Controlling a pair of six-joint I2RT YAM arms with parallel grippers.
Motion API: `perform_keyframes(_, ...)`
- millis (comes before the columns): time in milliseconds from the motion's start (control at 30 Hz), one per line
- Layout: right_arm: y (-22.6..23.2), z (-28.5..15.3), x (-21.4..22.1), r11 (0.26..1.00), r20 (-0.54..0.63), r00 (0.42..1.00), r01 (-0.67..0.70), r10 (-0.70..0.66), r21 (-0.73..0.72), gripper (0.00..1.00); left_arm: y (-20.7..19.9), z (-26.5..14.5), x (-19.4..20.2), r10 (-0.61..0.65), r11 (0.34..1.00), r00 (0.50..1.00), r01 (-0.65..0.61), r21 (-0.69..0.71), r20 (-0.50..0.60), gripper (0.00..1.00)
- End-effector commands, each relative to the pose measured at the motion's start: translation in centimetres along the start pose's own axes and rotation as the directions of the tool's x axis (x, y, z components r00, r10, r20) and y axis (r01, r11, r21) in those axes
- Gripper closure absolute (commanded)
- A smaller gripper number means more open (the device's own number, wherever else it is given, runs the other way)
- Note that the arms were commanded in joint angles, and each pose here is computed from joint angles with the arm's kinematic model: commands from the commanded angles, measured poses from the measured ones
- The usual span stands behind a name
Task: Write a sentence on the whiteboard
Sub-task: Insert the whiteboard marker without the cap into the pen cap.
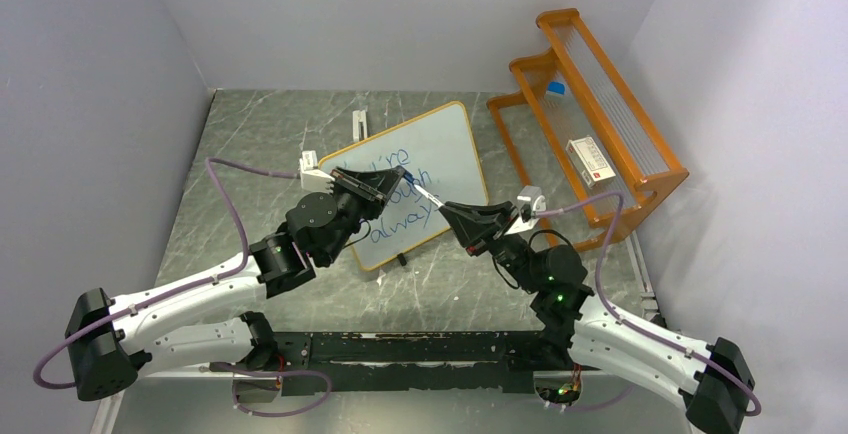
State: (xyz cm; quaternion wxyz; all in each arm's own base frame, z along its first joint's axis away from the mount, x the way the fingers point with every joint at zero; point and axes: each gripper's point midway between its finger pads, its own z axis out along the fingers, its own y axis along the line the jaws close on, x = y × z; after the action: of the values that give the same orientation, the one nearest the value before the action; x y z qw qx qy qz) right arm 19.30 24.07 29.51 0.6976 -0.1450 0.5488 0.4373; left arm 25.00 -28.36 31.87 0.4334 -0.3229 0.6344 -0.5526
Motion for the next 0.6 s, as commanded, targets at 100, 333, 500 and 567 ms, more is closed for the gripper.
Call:
perform_keyframes(100, 0.7, 0.2, -1.3, 1.0, 0.04, 0.999, -0.019, 0.019, -0.02, 1.0, -0.7, 0.3, -0.2, -0.022, 0.999, 1.0, 0.022, 0.031, 0.011, 0.95)
perform_keyframes(333, 0.4, 0.0, -1.8, 1.0, 0.063, 0.998, -0.023, 0.023, -0.005, 1.0, -0.3, 0.4, 0.0, -0.022, 0.999, 1.0, 0.022, 0.024, 0.006, 0.95)
perform_keyframes(500, -0.2, -0.1, -1.5, 1.0, 0.054, 0.998, -0.014, 0.013, 0.022, 1.0, -0.3, 0.4, -0.3, -0.012, 1.0, 1.0, 0.012, 0.022, 0.023, 0.95)
perform_keyframes(567, -0.4, -0.1, -1.3, 0.999, 0.047, 0.999, -0.011, 0.009, 0.035, 1.0, -0.5, 0.3, -0.3, -0.011, 1.0, 1.0, 0.011, 0.027, 0.022, 0.95)
